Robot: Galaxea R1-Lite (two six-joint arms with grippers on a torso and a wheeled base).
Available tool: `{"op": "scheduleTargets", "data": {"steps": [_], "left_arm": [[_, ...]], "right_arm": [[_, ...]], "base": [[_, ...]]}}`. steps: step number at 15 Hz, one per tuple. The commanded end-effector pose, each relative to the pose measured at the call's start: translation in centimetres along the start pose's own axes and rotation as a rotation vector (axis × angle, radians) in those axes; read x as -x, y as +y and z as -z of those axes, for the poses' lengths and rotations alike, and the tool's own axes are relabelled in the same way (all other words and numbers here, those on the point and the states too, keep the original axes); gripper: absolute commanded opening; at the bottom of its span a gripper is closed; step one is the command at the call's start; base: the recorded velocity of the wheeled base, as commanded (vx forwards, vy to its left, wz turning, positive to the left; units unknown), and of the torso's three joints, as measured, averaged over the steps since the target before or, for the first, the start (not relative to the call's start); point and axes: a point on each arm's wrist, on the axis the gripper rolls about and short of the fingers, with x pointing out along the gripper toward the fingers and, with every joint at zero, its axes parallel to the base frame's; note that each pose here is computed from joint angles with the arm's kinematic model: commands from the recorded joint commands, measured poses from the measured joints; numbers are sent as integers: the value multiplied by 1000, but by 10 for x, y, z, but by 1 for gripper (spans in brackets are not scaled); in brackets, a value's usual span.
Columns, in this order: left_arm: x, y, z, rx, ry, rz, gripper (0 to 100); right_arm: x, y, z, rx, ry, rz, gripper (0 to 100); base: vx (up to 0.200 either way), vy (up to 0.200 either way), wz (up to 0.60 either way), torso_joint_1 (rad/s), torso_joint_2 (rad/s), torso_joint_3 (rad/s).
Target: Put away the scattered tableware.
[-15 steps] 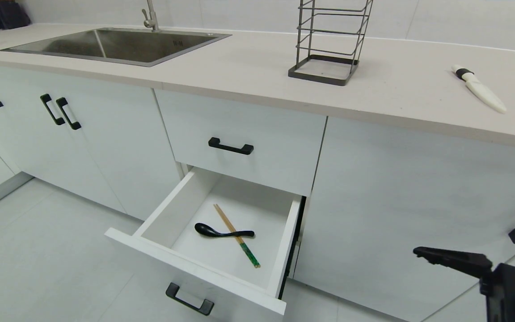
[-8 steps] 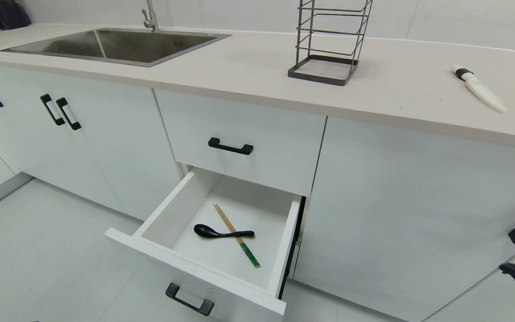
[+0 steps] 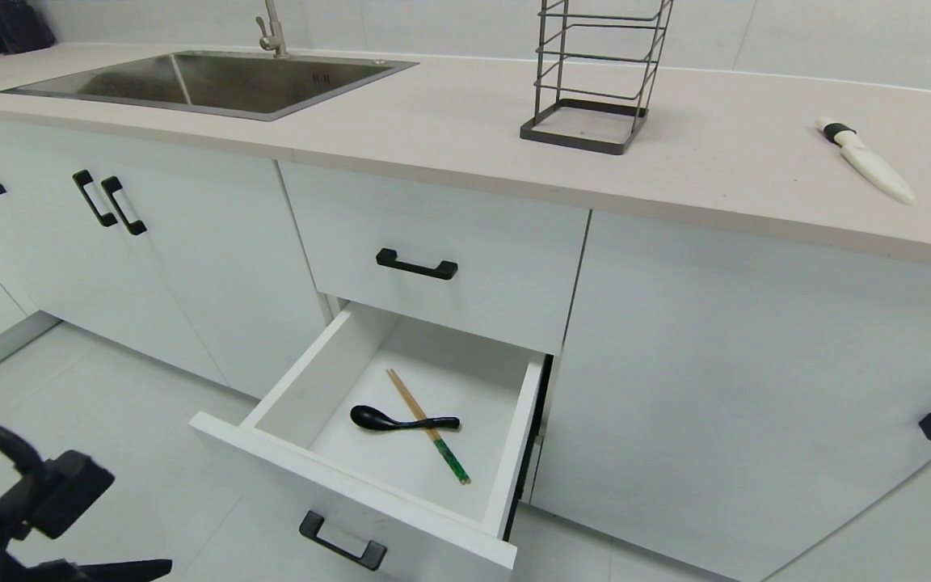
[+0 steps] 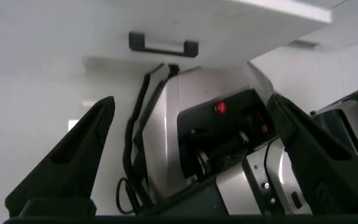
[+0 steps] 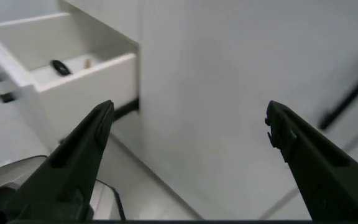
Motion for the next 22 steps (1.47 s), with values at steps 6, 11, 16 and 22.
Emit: {"op": "scheduleTargets", "data": {"steps": [6, 11, 16, 22], "left_arm": [[-80, 24, -25, -48, 146, -62, 100], [-86, 4, -24, -156, 148, -57, 100], [-96, 1, -42, -177, 80, -90, 100], [-120, 5, -56, -190, 24, -105, 100]], "right_arm": [[3, -2, 9, -79, 65, 188, 100], [3, -2, 9, -71, 67, 194, 100], [3, -2, 9, -73, 68, 192, 100], [3, -2, 9, -75, 68, 192, 100]], "base": [[0, 0, 0, 0, 0, 0], [0, 0, 0, 0, 0, 0], [0, 0, 0, 0, 0, 0], [0, 0, 0, 0, 0, 0]]}}
